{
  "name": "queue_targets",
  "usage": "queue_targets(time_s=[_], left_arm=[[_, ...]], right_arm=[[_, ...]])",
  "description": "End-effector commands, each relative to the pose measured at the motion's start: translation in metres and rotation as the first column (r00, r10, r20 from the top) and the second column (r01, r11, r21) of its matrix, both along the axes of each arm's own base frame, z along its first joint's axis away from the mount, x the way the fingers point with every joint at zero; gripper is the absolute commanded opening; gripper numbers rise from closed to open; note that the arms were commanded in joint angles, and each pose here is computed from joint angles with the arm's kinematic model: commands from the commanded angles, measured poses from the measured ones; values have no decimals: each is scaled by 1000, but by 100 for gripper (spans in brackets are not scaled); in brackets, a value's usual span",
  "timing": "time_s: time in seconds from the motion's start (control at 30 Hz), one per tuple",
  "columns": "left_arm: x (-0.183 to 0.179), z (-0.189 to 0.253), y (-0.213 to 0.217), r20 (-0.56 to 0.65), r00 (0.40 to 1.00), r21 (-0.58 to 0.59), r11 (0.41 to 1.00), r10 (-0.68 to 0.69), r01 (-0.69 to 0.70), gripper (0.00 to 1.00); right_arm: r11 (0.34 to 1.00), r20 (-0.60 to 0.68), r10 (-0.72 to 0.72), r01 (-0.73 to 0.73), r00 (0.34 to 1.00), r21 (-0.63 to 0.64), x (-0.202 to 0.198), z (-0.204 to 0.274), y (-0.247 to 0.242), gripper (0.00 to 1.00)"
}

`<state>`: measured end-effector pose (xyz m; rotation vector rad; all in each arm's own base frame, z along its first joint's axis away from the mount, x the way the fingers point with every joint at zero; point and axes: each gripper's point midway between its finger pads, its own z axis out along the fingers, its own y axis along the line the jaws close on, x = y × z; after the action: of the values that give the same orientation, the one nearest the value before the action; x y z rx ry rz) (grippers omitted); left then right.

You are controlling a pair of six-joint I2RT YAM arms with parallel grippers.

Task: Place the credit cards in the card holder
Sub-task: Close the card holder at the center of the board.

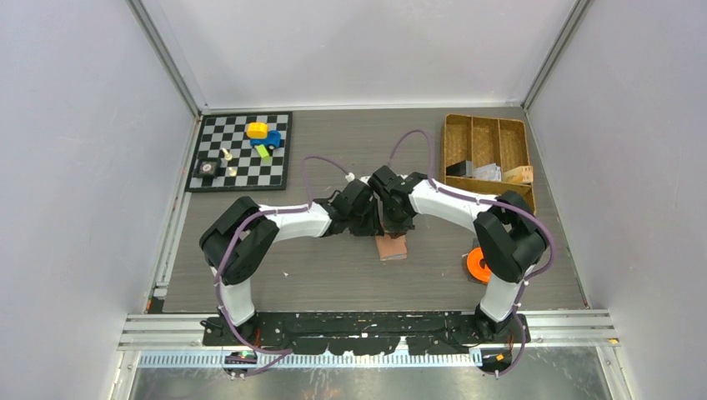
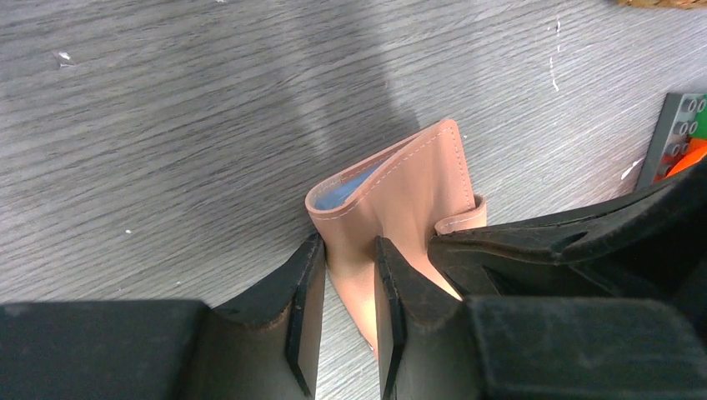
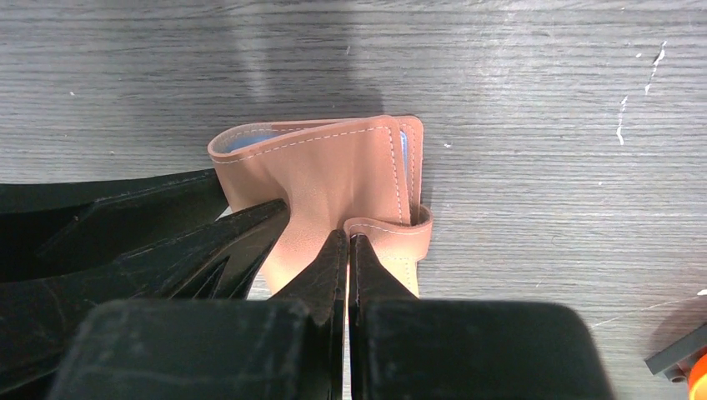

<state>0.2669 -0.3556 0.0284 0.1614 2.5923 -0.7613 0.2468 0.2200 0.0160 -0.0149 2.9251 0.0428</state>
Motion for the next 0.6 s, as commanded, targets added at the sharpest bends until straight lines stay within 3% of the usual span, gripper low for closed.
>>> queue_targets(time_s=[0.0, 0.57], left_arm=[[-24, -42, 15, -51, 999, 62, 998, 6, -3, 25], [-26, -44, 13, -38, 998, -66, 997, 46, -49, 25]], right_arm=[[995, -159, -58, 43, 986, -93, -52, -141, -2, 0], [989, -193, -56, 29, 980, -142, -57, -167, 10, 0]])
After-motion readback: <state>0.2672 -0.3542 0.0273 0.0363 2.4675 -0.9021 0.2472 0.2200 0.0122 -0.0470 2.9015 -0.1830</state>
